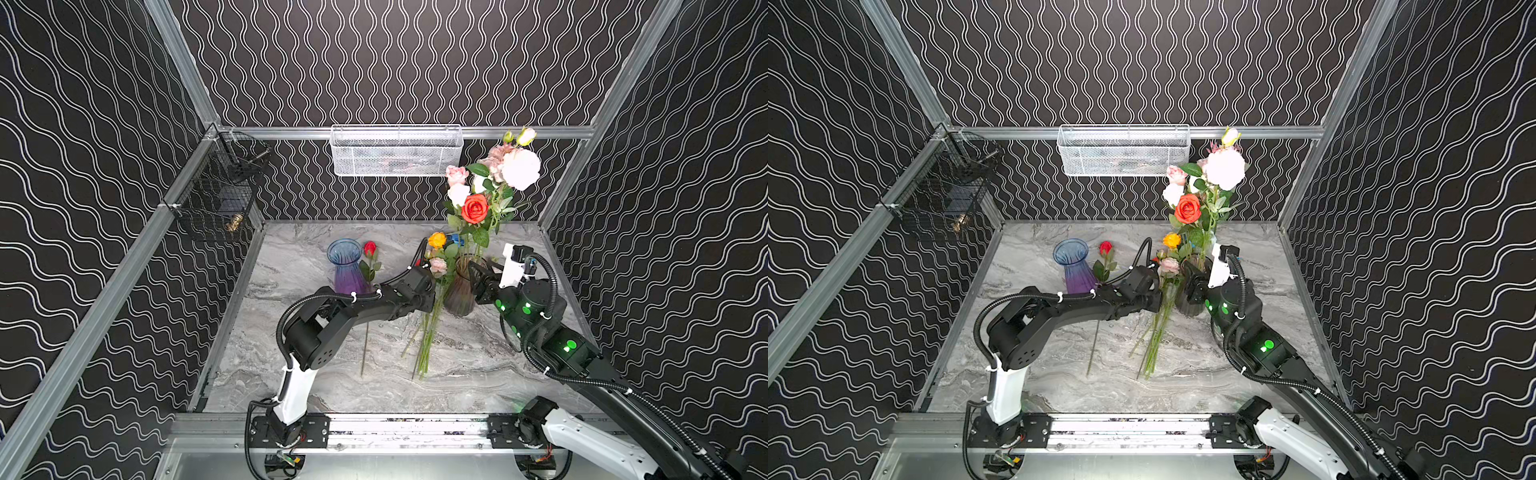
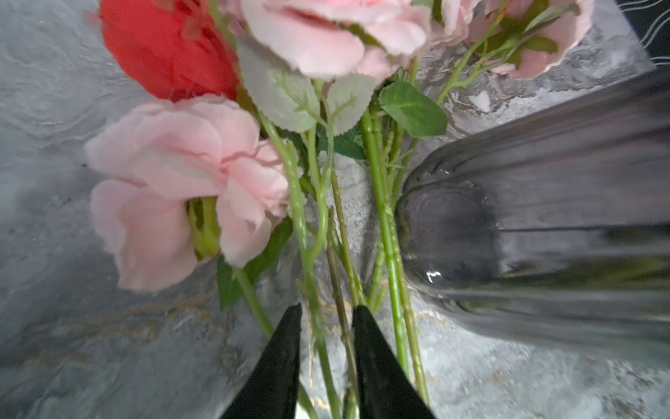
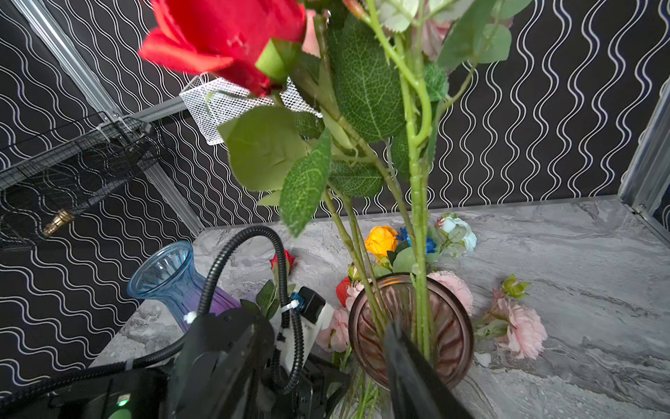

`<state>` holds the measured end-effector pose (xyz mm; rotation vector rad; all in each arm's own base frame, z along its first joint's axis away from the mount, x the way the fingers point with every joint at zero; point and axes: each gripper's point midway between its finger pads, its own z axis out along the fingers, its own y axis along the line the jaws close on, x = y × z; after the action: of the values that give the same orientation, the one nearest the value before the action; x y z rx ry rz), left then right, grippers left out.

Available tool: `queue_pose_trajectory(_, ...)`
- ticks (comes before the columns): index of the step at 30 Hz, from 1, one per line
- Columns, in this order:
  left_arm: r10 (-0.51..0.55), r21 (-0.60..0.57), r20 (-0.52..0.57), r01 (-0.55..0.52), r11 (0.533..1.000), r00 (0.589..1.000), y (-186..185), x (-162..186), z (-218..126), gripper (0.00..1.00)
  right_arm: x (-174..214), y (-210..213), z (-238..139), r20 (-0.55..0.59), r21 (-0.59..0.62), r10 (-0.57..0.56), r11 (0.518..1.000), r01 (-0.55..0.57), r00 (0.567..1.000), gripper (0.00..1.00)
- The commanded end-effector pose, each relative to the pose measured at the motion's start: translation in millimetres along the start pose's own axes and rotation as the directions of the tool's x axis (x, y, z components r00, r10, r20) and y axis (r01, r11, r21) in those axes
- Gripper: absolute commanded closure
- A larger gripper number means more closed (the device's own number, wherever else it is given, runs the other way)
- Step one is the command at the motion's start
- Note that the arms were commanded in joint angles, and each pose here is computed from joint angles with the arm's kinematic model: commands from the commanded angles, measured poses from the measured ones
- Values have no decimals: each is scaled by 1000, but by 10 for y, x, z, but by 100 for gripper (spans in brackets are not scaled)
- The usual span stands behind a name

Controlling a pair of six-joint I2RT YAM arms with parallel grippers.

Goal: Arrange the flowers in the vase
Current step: 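Close the left gripper on a pink rose stem in the pile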

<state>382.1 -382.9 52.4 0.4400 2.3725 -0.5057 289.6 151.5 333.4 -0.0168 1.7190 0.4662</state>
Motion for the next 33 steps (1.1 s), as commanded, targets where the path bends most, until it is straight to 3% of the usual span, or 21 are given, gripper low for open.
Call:
queue_pose_trajectory(1, 25, -30, -5, -25, 999, 1000, 74, -14, 22, 72, -55, 16, -5, 24, -7, 9, 1000, -8, 1000, 44)
queue_pose_trajectory(15, -21, 47, 14, 20, 999, 1000, 23, -99, -111, 99, -120, 26, -50, 44, -16, 17, 1000, -16, 999, 45)
queue_pose_trajectory(27, -137, 171, 184, 105, 980, 973, -77, -515, -974, 100, -160, 61, -51, 52, -30, 24, 999, -23, 998, 46)
queue_pose_trajectory(33, -123, 190, 319, 63, 980, 940, -17, -697, -1441, 100, -171, 96, -65, 56, -54, 35, 998, -32, 998, 46)
